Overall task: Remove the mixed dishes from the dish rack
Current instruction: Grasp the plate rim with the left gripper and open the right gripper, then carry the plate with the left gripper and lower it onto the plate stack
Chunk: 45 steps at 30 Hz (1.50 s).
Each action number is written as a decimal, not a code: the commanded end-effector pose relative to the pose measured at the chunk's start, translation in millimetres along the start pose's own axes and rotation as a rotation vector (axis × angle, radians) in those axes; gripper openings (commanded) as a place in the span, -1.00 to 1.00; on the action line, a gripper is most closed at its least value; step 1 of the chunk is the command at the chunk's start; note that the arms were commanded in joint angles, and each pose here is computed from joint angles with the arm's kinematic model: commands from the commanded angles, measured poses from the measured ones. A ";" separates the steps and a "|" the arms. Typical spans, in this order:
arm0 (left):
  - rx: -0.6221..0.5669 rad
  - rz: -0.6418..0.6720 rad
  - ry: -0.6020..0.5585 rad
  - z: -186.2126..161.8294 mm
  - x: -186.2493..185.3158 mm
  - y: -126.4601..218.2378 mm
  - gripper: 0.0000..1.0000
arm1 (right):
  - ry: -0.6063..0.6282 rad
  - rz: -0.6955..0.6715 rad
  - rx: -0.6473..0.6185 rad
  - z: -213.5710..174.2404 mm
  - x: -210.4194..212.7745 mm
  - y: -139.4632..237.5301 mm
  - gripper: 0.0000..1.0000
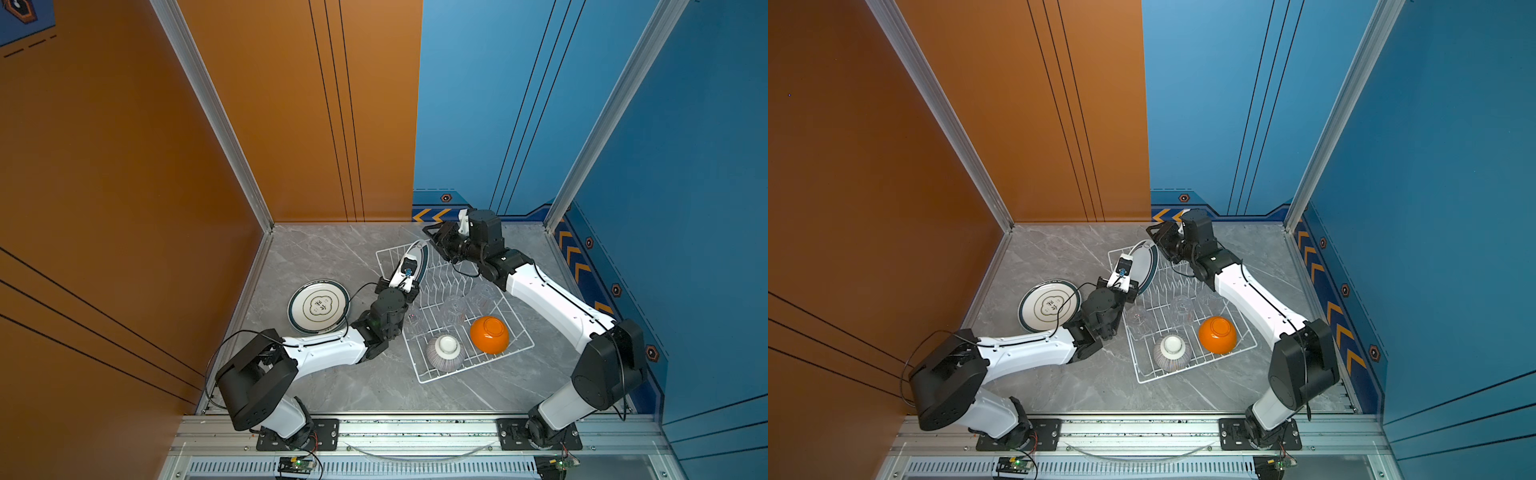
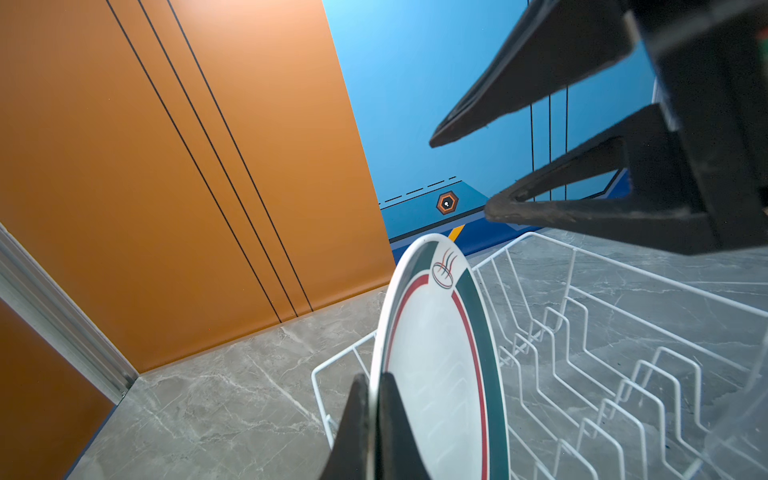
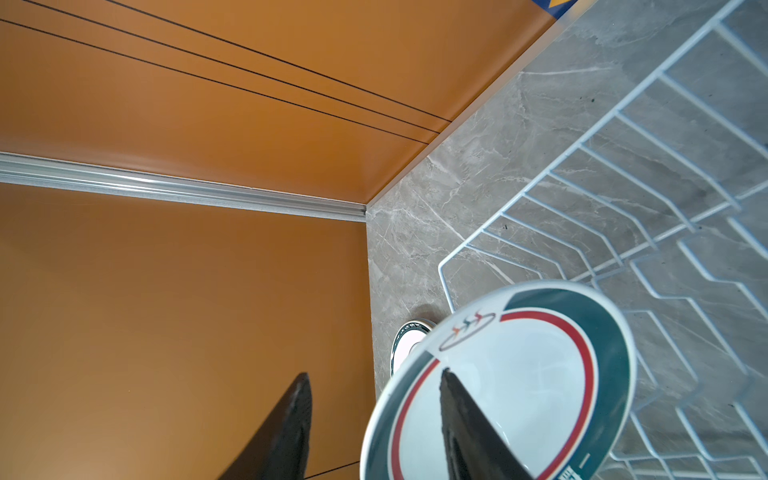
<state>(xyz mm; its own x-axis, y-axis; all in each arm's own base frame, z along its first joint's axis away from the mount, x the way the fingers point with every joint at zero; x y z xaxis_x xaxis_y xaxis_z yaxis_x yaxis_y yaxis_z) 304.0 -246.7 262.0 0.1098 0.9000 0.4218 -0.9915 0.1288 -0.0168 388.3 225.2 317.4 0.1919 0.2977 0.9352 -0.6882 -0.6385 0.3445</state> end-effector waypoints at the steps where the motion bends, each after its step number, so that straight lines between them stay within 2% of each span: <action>1: -0.036 0.059 0.101 12.3 23.8 -1.8 -1.00 | 0.051 0.034 -0.024 5.3 5.2 11.1 0.06; 7: 0.004 0.114 0.176 9.5 55.9 -13.1 -1.00 | 0.094 0.011 -0.020 11.5 -7.6 17.9 0.09; 13: 0.070 0.174 0.354 -2.0 109.1 -23.7 -1.00 | 0.268 -0.114 -0.028 17.1 -24.9 23.4 0.11; 16: 0.124 0.227 0.429 -12.0 133.6 -18.9 -1.00 | 0.354 -0.172 -0.036 19.8 -31.1 23.3 0.11; 21: 0.220 0.290 0.626 -26.3 175.2 -5.9 -1.00 | 0.503 -0.257 -0.045 35.6 -28.2 21.0 0.13; 27: 0.309 0.331 0.727 -24.7 206.1 5.4 -1.00 | 0.564 -0.355 -0.076 64.1 -34.0 20.6 0.18; 31: 0.406 0.312 0.801 -33.6 214.4 20.5 -1.00 | 0.694 -0.439 -0.068 69.3 -39.6 27.6 0.21; 35: 0.394 0.347 0.828 -57.5 214.9 48.6 -1.00 | 0.742 -0.460 -0.060 65.4 -59.1 25.3 0.21; 37: 0.338 0.351 0.842 -72.2 210.8 59.5 -1.00 | 0.765 -0.463 -0.078 59.9 -68.2 26.2 0.21; 40: 0.328 0.360 0.878 -94.9 205.9 72.9 -1.00 | 0.759 -0.425 -0.078 48.9 -77.2 33.1 0.22; 45: 0.458 0.327 0.939 -113.4 198.2 90.0 -1.00 | 0.669 -0.422 -0.056 36.8 -85.1 49.4 0.22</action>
<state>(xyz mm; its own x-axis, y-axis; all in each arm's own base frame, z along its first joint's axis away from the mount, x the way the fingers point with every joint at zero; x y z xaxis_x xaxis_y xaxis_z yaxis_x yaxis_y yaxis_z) 250.7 -7.2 231.8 -0.3751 0.8707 -0.3182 -0.8755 -0.2200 0.4302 370.8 144.2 233.3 0.0040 0.9045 0.4264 -0.6434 -0.3242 0.6935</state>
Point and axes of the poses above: each gripper's point midway between its finger pads, its own y axis back along the fingers, its own x axis along the line the jaws close on, z = x × y, the point moved 6 cm from there along y, back along the fingers, and after that the axes turned 12 degrees about -y, right-handed, at the moved point
